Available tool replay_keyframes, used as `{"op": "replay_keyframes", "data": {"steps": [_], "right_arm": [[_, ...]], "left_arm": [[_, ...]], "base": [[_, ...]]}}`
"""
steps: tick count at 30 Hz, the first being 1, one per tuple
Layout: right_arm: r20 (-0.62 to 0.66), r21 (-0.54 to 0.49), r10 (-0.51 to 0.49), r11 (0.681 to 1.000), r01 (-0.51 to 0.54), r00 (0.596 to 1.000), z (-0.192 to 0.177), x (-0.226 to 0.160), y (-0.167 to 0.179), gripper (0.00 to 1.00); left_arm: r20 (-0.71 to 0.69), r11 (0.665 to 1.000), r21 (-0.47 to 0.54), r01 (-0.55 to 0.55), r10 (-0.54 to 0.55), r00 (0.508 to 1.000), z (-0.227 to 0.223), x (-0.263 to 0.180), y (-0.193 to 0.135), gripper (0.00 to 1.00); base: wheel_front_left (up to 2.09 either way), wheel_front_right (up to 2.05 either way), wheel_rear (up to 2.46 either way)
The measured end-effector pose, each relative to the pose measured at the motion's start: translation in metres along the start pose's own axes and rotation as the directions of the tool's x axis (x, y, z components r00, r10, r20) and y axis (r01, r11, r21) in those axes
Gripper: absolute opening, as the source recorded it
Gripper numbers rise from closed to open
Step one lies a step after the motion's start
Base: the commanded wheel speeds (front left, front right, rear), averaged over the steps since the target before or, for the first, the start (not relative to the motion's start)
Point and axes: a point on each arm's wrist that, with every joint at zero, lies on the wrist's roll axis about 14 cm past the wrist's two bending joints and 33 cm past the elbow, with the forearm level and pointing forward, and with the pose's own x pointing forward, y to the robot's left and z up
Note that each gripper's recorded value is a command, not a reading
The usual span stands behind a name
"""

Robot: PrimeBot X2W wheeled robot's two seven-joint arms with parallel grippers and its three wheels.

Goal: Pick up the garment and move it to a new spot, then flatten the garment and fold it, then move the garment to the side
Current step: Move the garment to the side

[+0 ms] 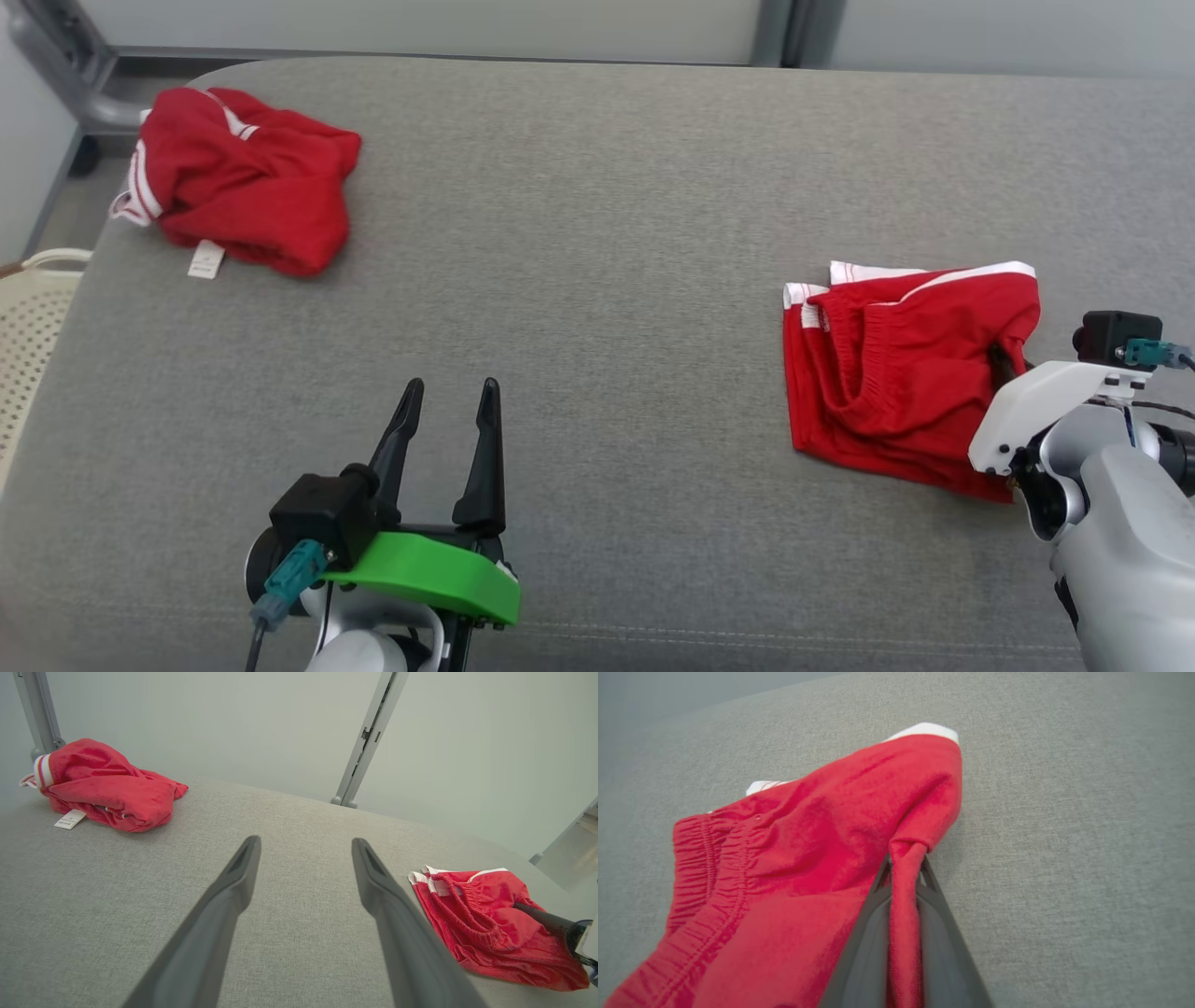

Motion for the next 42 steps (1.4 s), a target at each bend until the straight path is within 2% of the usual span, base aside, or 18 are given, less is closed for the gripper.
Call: {"op": "replay_keyframes", "data": {"steps": [8, 19, 28, 37, 42], "right_arm": [[0.069, 0.018, -0.114, 0.993, 0.113, 0.991, 0.026, -0.026, -0.051, 0.00], [0.118, 0.051, -0.250, 0.968, 0.245, 0.961, 0.047, -0.051, -0.107, 0.00], [0.146, 0.007, -0.301, 0.953, 0.303, 0.942, 0.069, -0.033, -0.136, 0.00], [0.173, -0.100, -0.391, 0.906, 0.411, 0.904, 0.098, -0.025, -0.190, 0.00], [0.155, -0.155, -0.408, 0.890, 0.430, 0.900, 0.099, -0.010, -0.203, 0.00]], "left_arm": [[-0.045, 0.987, -0.012, 0.162, -0.162, 0.986, -0.014, 0.024, -0.049, 1.00], [-0.102, 0.937, -0.038, 0.347, -0.349, 0.932, -0.036, 0.051, -0.109, 1.00], [-0.115, 0.925, -0.030, 0.378, -0.379, 0.918, -0.042, 0.070, -0.114, 1.00], [-0.140, 0.921, -0.013, 0.388, -0.386, 0.912, -0.048, 0.085, -0.109, 1.00], [-0.166, 0.922, 0.002, 0.387, -0.382, 0.909, -0.057, 0.093, -0.102, 1.00]], "base": [[0.00, 0.00, 0.00], [0.00, 0.00, 0.00], [0.00, 0.00, 0.00], [0.00, 0.00, 0.00], [0.00, 0.00, 0.00]]}}
